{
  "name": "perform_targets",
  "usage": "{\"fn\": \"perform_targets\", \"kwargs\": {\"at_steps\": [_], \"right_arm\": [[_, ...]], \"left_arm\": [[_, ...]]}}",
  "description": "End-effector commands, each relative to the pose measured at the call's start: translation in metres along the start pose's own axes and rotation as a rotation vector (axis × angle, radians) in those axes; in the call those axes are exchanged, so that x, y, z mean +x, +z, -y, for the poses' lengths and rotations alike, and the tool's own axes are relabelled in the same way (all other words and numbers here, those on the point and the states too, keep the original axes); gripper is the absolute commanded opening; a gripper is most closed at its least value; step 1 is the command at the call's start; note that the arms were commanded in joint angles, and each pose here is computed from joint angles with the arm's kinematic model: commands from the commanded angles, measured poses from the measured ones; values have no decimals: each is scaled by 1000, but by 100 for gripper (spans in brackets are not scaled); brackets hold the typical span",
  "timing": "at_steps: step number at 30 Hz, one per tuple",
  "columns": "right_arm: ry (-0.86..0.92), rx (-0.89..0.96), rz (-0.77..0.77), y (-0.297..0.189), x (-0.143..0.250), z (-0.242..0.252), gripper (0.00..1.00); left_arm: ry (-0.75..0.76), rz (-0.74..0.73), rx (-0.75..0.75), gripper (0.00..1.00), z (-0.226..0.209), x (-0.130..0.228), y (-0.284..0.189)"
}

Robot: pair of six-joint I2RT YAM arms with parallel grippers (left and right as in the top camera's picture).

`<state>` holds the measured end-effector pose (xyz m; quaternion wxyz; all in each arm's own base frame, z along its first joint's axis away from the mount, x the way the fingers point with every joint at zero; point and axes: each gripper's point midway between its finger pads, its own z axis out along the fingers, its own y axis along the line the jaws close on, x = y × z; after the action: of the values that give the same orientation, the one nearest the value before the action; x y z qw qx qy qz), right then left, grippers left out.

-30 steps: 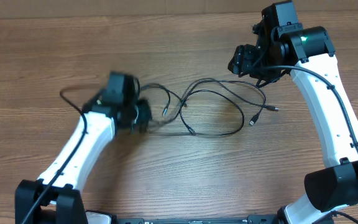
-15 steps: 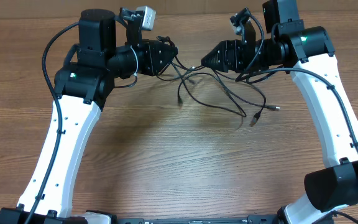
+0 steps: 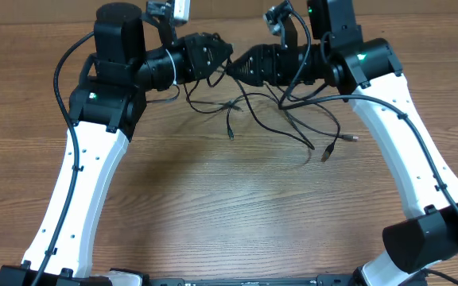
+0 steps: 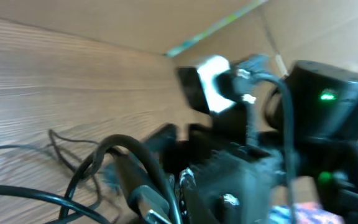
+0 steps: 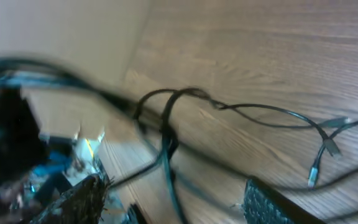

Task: Untangle cables

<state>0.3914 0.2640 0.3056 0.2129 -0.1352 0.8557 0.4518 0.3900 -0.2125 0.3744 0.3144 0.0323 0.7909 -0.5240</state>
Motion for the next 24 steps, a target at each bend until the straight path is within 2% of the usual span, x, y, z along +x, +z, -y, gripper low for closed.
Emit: {"fn": "perform_targets", "kwargs": {"at_steps": [1,5,11,17,24], "right_arm": [[154,30,33,7,-10,14,70],[251,55,84,11,-22,22,69],[437,235,147,14,-24,70,69],[521,296,108,17,-8,109,63],[506,338,52,17,8,123,62]], "left_arm": [[-70,-43,116,4,33,1,-8],[-69,-71,163,4,43,4,-9],[-38,-73,195,4,59,7,-19],[73,0,244,4,92,0,-46],[84,9,254,4,93,-4,-60]]}}
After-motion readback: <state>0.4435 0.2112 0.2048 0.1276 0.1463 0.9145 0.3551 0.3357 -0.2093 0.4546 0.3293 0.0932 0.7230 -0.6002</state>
